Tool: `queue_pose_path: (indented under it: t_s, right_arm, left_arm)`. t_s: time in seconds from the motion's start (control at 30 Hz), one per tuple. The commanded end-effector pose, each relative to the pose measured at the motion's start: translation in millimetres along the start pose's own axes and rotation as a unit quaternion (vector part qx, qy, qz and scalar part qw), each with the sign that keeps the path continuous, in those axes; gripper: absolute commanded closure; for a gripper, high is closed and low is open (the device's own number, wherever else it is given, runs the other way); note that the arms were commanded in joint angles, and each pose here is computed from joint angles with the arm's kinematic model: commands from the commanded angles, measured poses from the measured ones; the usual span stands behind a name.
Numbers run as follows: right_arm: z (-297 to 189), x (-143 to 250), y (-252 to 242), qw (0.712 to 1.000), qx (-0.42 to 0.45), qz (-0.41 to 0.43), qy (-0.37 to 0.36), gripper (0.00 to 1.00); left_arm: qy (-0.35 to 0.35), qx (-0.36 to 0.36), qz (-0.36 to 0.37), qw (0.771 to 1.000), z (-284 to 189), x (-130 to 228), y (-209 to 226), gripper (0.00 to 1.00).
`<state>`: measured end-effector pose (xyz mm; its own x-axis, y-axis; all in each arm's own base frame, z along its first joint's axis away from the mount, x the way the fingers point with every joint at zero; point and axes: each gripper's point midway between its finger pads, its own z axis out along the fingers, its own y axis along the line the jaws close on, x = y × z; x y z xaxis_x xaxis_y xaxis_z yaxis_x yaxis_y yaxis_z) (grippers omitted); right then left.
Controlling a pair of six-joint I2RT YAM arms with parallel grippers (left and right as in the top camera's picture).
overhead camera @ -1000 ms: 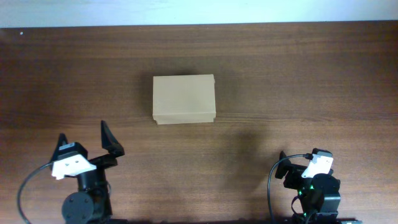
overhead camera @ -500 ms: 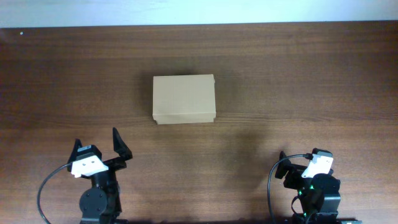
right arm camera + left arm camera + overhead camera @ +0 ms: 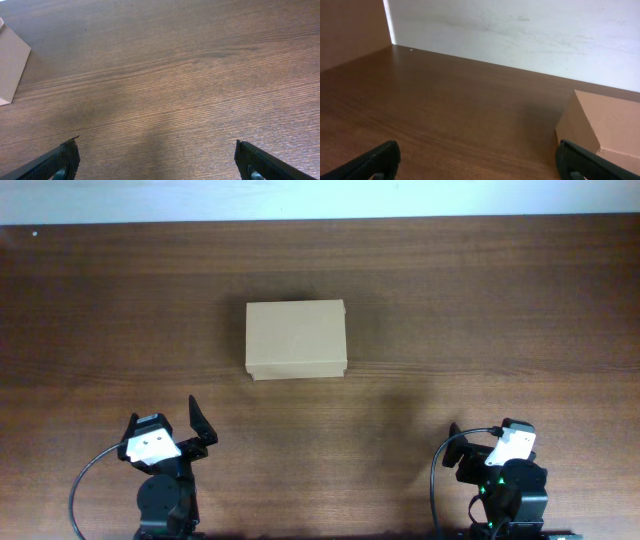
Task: Pack container
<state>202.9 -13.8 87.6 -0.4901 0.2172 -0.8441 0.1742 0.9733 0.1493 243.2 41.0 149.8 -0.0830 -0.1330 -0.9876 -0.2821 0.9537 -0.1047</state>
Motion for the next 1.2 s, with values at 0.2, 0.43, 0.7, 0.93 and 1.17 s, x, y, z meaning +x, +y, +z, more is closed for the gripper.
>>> queue_pose_path:
  t_s: [0.2,0.43,0.7,0.93,1.17]
  right_arm:
    - [0.7,1.1,-0.8,1.000,0.000,0.007,-0.002,0.01]
    - [0.7,1.1,-0.8,1.000,0.000,0.007,-0.002,0.01]
    - [0.7,1.1,-0.8,1.000,0.000,0.007,-0.002,0.01]
    - [0.7,1.1,-0.8,1.000,0.000,0.007,-0.002,0.01]
    - [0.7,1.1,-0.8,1.000,0.000,0.007,-0.002,0.01]
  left_arm:
    - [-0.002,-0.004,-0.002,1.000,0.0,1.0,2.2,0.00]
    - [-0.002,-0.004,-0.002,1.000,0.0,1.0,2.2,0.00]
    - [-0.002,-0.004,-0.002,1.000,0.0,1.0,2.2,0.00]
    - [-0.002,-0.004,-0.002,1.000,0.0,1.0,2.2,0.00]
    - [-0.002,-0.004,-0.002,1.000,0.0,1.0,2.2,0.00]
